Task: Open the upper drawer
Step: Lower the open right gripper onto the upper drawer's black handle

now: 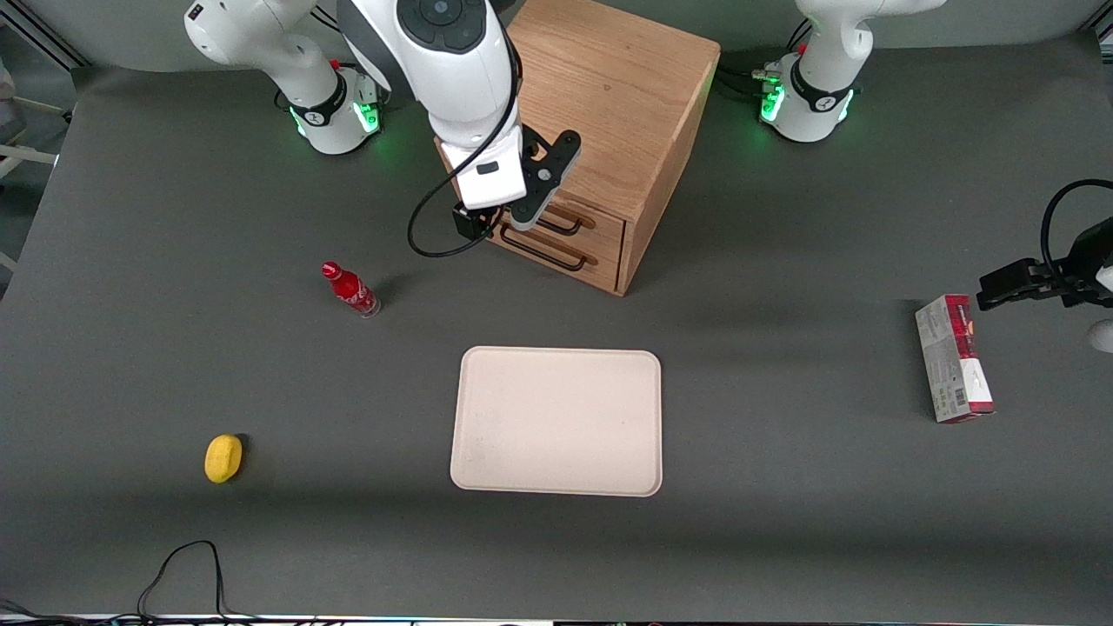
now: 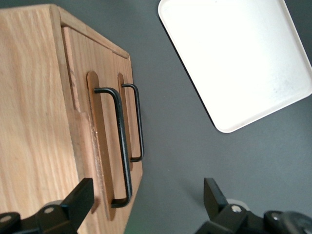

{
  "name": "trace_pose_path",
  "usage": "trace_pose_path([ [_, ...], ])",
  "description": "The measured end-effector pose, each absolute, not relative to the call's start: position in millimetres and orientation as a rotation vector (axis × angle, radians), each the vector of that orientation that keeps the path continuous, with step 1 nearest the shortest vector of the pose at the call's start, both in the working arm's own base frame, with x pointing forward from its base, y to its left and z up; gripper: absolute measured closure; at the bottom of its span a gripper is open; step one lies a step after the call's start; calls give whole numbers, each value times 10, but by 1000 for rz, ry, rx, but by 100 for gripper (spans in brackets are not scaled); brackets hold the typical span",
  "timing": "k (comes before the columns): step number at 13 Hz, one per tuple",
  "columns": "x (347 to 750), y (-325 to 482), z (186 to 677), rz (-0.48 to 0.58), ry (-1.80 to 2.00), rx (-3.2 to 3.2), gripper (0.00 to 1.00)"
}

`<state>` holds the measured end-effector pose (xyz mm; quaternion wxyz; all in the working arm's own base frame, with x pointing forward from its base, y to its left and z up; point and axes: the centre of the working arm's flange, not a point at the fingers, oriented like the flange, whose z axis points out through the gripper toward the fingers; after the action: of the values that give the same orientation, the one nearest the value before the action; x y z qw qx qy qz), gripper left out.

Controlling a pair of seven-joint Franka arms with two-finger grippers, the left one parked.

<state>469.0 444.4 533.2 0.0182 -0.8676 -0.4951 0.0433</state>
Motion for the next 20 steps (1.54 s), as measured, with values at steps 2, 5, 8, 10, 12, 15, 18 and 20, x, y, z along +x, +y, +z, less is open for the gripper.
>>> trace_pose_path([
  [2, 4699, 4430, 5325, 149, -1566, -2625, 0],
  [5, 4755, 4361, 5310, 167, -1554, -2539, 0],
  [8, 4765, 4314, 5201, 193, -1547, -2535, 0],
  [10, 4757, 4306, 5040, 190, -1539, -2540, 0],
  [12, 4756, 4286, 4844, 185, -1526, -2548, 0],
  [15, 4733, 4290, 4599, 172, -1522, -2554, 0],
  [18, 4663, 4351, 4424, 157, -1531, -2551, 0],
  [20, 4637, 4363, 4358, 158, -1534, -2551, 0],
])
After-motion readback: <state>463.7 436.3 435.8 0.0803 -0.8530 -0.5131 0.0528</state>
